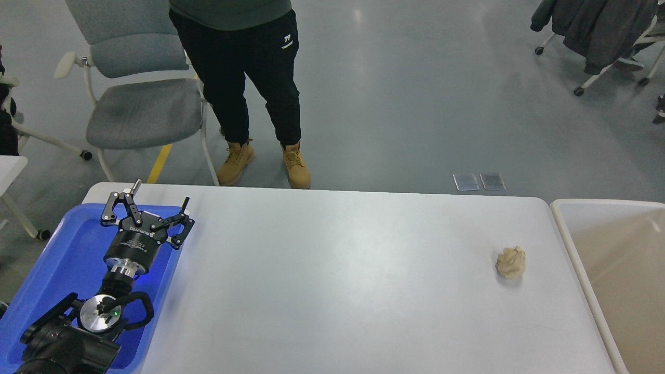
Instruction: Tidy desktop
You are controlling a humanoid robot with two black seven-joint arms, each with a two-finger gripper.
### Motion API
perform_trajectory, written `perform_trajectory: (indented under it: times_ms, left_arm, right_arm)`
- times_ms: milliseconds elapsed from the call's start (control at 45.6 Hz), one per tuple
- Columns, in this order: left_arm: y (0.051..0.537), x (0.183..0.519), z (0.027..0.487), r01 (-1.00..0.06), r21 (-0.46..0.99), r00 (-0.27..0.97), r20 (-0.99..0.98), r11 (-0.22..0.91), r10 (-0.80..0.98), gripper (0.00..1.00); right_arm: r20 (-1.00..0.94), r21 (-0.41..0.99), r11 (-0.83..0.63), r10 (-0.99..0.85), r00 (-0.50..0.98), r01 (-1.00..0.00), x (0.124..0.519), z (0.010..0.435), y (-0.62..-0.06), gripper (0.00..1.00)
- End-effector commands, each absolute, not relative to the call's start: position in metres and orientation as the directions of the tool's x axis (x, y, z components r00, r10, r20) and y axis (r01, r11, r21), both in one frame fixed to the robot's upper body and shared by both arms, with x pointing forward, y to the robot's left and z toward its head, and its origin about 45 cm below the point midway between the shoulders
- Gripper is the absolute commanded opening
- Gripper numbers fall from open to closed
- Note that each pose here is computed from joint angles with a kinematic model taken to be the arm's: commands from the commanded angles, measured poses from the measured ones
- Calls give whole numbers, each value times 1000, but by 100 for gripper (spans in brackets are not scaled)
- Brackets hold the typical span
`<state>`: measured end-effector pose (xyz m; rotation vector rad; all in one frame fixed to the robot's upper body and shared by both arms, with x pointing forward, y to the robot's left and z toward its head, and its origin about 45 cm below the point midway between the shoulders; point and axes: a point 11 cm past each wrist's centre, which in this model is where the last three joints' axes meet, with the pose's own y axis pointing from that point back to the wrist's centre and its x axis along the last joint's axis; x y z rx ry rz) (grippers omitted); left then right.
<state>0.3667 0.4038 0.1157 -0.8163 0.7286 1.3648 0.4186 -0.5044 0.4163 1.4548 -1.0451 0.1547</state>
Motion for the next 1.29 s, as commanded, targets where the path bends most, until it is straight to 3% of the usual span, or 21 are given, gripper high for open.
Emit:
perform_trajectory:
  times_ms: [0, 154, 505, 856, 1273]
  left_arm:
    - [404, 367, 116, -997, -77, 79, -839, 26, 539, 100]
    - [404, 367, 116, -997, -76, 79, -838, 27, 539, 100]
    - [404, 367, 116, -997, -77, 79, -839, 26, 539, 100]
    - [404, 367, 116, -997, -77, 79, -839, 26, 539, 100]
    - [404, 367, 116, -997, -76, 79, -838, 27, 539, 100]
  right_arm:
    - [571, 814, 132, -365, 736, -566, 409, 435, -463, 100]
    - [523, 852, 175, -259, 812, -494, 401, 431, -440, 100]
    - [328, 942, 108, -103, 939, -317, 381, 392, -377, 100]
    - [276, 959, 73, -10, 961, -274, 384, 378, -335, 100]
    - [256, 965, 70, -8, 967, -255, 382, 369, -334, 100]
